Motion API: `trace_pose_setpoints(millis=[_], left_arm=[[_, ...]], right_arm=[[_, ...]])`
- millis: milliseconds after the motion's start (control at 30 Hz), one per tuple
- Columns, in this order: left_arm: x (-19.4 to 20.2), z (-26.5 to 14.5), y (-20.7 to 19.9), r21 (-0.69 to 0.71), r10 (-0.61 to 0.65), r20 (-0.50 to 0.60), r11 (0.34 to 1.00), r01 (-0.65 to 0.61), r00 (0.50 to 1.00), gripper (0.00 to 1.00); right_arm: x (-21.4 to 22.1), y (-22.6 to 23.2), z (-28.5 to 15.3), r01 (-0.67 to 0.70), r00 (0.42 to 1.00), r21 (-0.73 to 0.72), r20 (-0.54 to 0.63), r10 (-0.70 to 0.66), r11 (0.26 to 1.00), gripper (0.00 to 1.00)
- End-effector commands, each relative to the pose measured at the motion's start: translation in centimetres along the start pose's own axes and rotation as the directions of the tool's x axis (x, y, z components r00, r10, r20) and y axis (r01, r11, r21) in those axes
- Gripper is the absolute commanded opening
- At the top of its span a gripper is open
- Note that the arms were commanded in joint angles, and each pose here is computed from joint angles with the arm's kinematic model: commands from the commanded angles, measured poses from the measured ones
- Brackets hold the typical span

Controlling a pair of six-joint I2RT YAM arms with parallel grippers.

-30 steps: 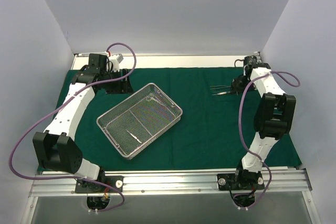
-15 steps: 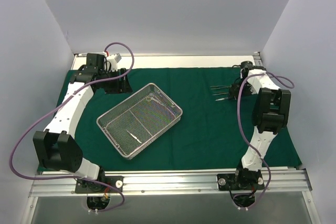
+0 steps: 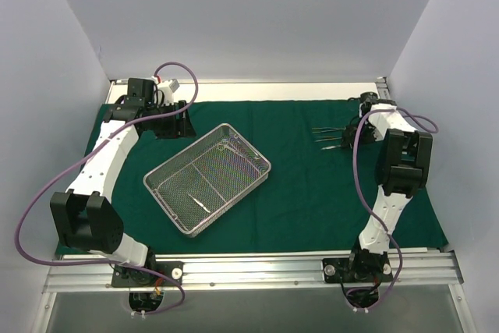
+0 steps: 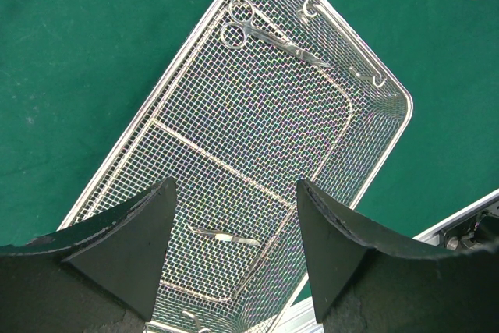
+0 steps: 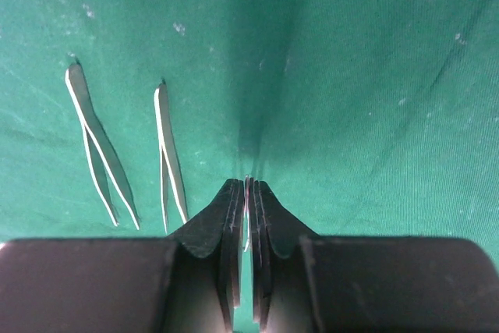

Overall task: Open and lay out the surgical kit
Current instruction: Place the medical item in the surgical kit.

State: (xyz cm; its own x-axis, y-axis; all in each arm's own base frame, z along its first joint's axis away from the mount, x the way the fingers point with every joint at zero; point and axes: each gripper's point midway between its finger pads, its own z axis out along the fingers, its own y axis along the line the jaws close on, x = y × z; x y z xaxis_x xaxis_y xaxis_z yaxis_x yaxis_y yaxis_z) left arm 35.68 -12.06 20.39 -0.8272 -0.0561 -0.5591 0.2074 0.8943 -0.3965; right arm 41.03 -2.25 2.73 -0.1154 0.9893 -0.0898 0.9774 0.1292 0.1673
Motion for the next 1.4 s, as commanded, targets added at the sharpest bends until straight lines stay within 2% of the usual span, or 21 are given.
trace_pose_setpoints(millis=[0, 467, 667, 700, 867, 1167, 1367], left_arm=[[-2.2, -0.9, -0.9, 0.037, 0.018, 0.063, 0.999, -0.021, 0.998, 0.72], [-1.8, -1.1, -0.3, 0.022, -0.007, 0.051, 1.000, 0.006, 0.999, 0.72], [-0.4, -0.9, 0.1, -0.003, -0.065, -0.002, 0.998, 0.065, 0.998, 0.72], [0.1, -1.0, 0.5, -0.027, -0.083, -0.018, 0.996, 0.082, 0.996, 0.72], [1.6, -1.8, 0.6, -0.062, -0.137, -0.054, 0.989, 0.133, 0.989, 0.72], [5.8, -2.5, 1.8, -0.166, -0.261, -0.111, 0.956, 0.241, 0.959, 0.70], [8.5, -2.4, 1.3, -0.178, -0.365, -0.152, 0.924, 0.338, 0.919, 0.68]], right_arm=[[-0.4, -1.0, 0.6, -0.022, 1.000, 0.052, 0.009, 0.021, 0.998, 0.06], [-0.6, -1.8, 1.5, -0.023, 1.000, 0.078, 0.011, 0.022, 0.997, 0.16], [-0.8, -1.7, 1.4, -0.010, 1.000, 0.071, 0.013, 0.009, 0.997, 0.22], [-0.8, -1.7, 1.3, -0.005, 1.000, 0.068, 0.013, 0.004, 0.998, 0.28], [-1.1, -1.1, -0.6, 0.017, 1.000, 0.024, 0.022, -0.017, 1.000, 0.30], [-1.4, 0.8, -6.7, 0.186, 0.979, -0.106, 0.101, -0.175, 0.977, 0.33], [1.0, 0.6, -8.4, 0.321, 0.945, -0.169, 0.119, -0.304, 0.932, 0.34]])
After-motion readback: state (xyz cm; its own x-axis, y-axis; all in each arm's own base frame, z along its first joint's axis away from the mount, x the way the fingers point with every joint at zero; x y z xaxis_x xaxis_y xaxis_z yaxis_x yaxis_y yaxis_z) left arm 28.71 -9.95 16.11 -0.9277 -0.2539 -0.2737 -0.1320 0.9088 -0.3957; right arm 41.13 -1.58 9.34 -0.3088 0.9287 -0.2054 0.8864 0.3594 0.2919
